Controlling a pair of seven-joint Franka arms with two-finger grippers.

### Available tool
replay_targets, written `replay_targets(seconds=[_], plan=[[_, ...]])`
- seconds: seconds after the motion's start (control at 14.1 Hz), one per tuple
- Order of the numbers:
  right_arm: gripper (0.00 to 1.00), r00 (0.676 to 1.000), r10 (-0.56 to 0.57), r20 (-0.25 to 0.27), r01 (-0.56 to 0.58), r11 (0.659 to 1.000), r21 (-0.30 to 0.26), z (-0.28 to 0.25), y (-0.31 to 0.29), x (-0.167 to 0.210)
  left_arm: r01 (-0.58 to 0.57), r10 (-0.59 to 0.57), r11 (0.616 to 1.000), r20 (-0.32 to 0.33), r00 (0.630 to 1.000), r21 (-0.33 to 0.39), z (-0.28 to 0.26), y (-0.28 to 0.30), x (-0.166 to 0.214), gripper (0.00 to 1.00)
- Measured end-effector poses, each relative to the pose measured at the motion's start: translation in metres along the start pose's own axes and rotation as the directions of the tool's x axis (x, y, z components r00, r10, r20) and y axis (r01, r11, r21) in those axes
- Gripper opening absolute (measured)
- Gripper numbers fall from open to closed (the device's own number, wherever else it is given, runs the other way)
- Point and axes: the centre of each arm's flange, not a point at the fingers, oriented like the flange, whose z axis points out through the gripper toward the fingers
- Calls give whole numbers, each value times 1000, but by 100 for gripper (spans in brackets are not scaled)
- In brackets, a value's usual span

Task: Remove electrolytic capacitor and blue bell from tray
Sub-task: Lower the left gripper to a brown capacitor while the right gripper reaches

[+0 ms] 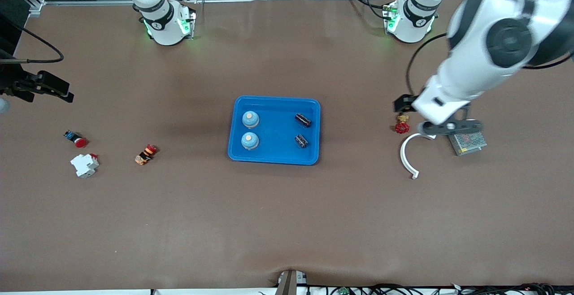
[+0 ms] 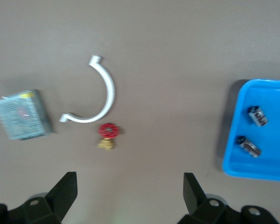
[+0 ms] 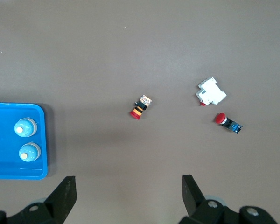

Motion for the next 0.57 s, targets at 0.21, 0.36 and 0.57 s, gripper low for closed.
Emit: replay_targets(seconds=[0.21,0.36,0.57], plan=[[100,1000,21,14,-21,1000,8,19,-4,4,72,-73,997,18,997,11,50,70,-16,100],[100,999,42,22,-44,997,60,50,-13,11,126,-127,992,23,992,13,80,108,-24,100],[100,998,58,34,-61,994,93,98,-23,16,220,-220,975,19,975,-1,122,153,-32,100]])
